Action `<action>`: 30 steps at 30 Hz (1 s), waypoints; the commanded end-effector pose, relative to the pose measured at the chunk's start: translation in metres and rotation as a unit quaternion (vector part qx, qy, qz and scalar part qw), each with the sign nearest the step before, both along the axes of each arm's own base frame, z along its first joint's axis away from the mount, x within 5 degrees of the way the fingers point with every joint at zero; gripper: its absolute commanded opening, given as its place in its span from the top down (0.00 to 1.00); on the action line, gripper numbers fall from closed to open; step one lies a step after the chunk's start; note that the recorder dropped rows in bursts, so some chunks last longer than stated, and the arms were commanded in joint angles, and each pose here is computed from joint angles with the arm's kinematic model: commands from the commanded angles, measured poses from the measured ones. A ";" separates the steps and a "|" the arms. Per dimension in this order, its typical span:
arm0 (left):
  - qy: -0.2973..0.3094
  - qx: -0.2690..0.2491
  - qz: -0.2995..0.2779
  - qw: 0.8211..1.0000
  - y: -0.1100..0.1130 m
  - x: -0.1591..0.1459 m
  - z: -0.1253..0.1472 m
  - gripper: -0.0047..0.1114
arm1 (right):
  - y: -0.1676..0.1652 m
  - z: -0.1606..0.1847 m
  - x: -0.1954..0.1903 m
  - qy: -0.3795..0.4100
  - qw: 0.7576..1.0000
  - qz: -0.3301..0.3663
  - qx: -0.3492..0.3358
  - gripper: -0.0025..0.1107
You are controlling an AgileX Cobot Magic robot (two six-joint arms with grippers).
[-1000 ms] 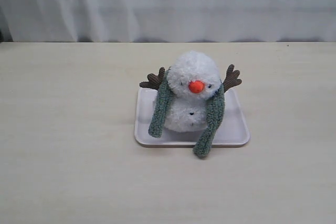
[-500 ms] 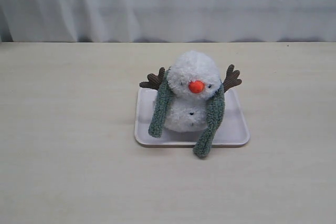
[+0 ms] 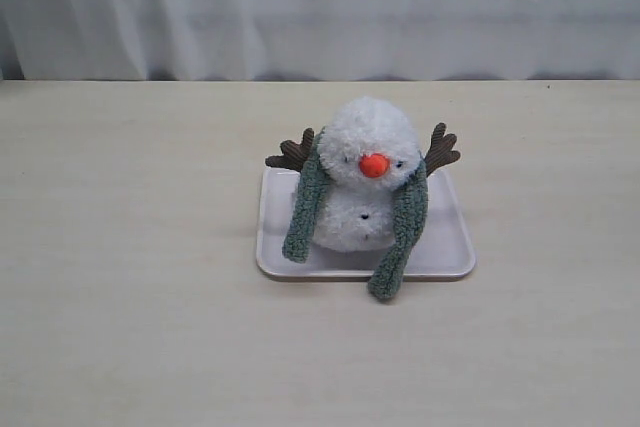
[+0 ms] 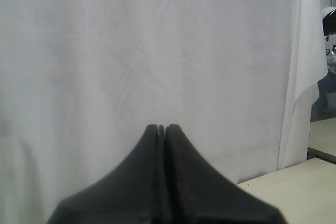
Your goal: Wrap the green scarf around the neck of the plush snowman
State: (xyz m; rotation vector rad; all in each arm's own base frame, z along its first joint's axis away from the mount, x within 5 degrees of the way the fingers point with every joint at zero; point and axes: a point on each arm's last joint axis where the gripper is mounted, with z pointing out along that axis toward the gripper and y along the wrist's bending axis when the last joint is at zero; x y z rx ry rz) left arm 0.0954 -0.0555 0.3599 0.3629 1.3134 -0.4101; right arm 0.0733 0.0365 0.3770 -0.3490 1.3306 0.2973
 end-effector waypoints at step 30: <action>-0.262 0.147 0.298 0.906 0.055 -0.090 0.024 0.96 | -0.001 -0.001 0.000 0.001 1.000 -0.004 0.006 0.94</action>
